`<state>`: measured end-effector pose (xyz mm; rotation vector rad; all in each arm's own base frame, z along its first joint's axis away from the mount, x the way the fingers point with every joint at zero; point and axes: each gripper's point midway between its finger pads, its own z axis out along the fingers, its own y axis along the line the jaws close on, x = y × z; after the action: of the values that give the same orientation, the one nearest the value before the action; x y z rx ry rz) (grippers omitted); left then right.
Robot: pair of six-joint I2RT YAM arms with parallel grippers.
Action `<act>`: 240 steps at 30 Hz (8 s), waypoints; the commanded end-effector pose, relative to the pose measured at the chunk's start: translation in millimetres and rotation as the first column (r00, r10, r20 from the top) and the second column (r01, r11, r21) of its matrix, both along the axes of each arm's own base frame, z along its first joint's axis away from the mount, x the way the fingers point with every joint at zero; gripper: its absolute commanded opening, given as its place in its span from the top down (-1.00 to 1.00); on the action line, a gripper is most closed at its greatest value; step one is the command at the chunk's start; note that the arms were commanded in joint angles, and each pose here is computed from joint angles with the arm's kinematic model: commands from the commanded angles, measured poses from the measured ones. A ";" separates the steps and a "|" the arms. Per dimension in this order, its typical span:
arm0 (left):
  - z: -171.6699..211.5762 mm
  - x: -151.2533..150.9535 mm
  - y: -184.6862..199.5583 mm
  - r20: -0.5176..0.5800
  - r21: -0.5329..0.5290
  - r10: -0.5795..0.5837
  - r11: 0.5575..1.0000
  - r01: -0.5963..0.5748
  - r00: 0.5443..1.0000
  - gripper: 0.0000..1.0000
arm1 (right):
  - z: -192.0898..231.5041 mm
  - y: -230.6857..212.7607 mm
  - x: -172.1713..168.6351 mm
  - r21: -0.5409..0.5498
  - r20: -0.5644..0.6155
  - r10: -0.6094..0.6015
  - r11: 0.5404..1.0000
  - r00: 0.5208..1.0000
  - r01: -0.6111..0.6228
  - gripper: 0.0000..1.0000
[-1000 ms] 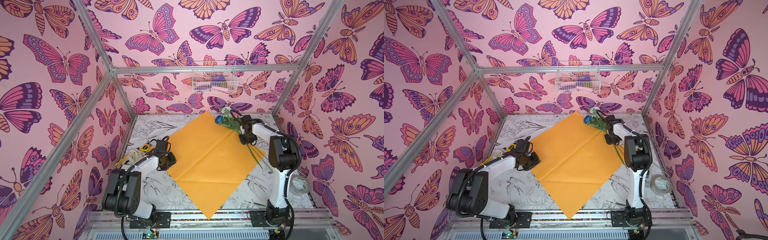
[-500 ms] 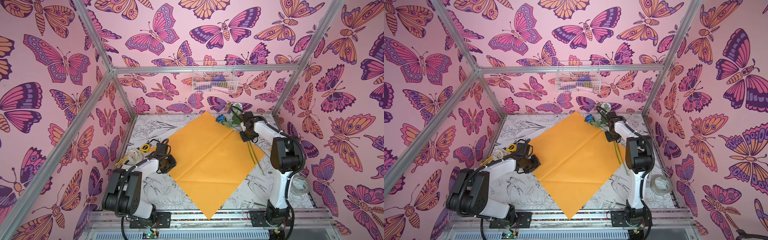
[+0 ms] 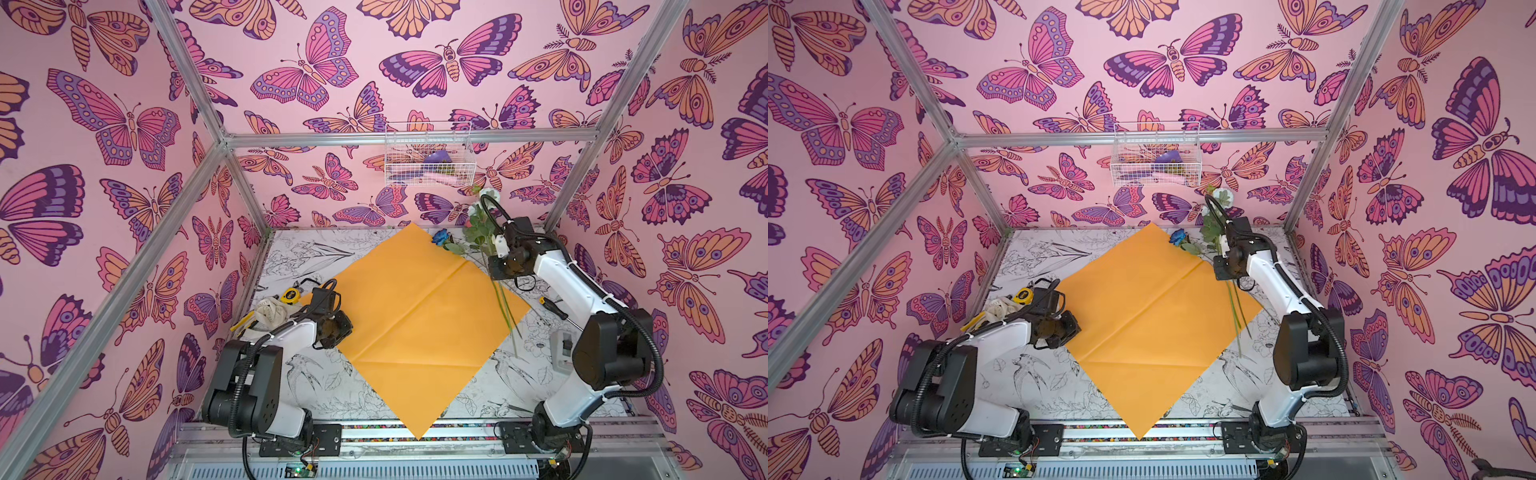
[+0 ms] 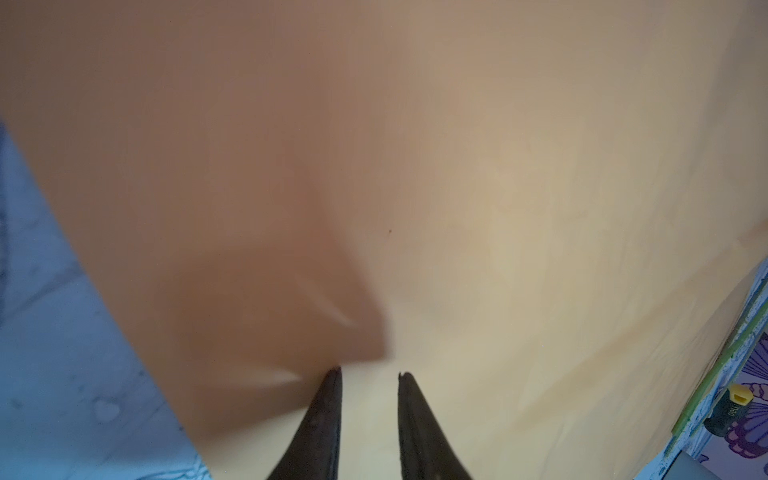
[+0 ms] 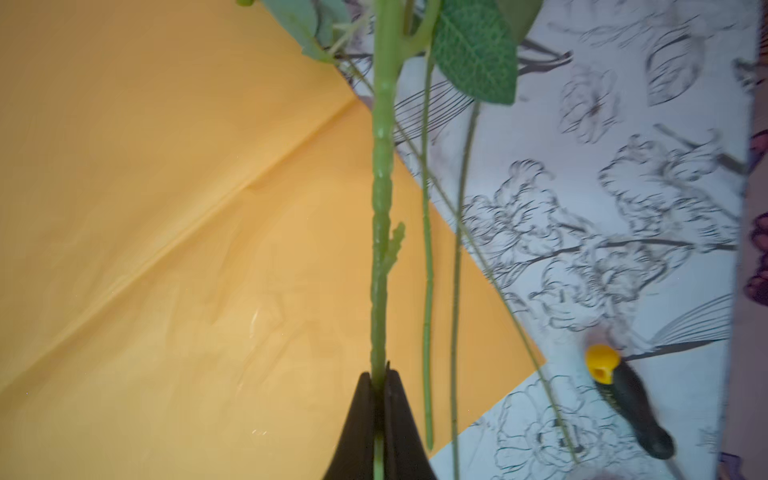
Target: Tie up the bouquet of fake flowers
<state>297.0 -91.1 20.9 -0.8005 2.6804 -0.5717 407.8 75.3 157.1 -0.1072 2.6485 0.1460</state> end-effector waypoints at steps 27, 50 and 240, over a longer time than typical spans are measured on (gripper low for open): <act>-1.1 -7.7 -2.7 -0.004 -0.026 -0.018 0.999 0.018 1.000 0.46 | -73.5 266.7 61.4 0.438 -0.040 0.146 0.892 0.989 -0.114 1.00; 7.1 -6.1 -5.8 0.018 -0.051 -0.012 0.999 0.013 1.000 0.36 | -65.9 227.6 59.4 0.291 -0.061 0.132 0.950 0.989 -0.109 0.36; -15.2 -33.0 -6.9 -0.298 0.395 -0.419 0.764 0.511 0.857 -0.90 | -117.9 -65.6 71.6 -0.277 -0.182 -0.233 0.944 0.955 0.177 0.32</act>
<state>279.3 -103.3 15.5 -0.0615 2.9611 0.0407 482.7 23.9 45.1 0.1201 2.8199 -0.2176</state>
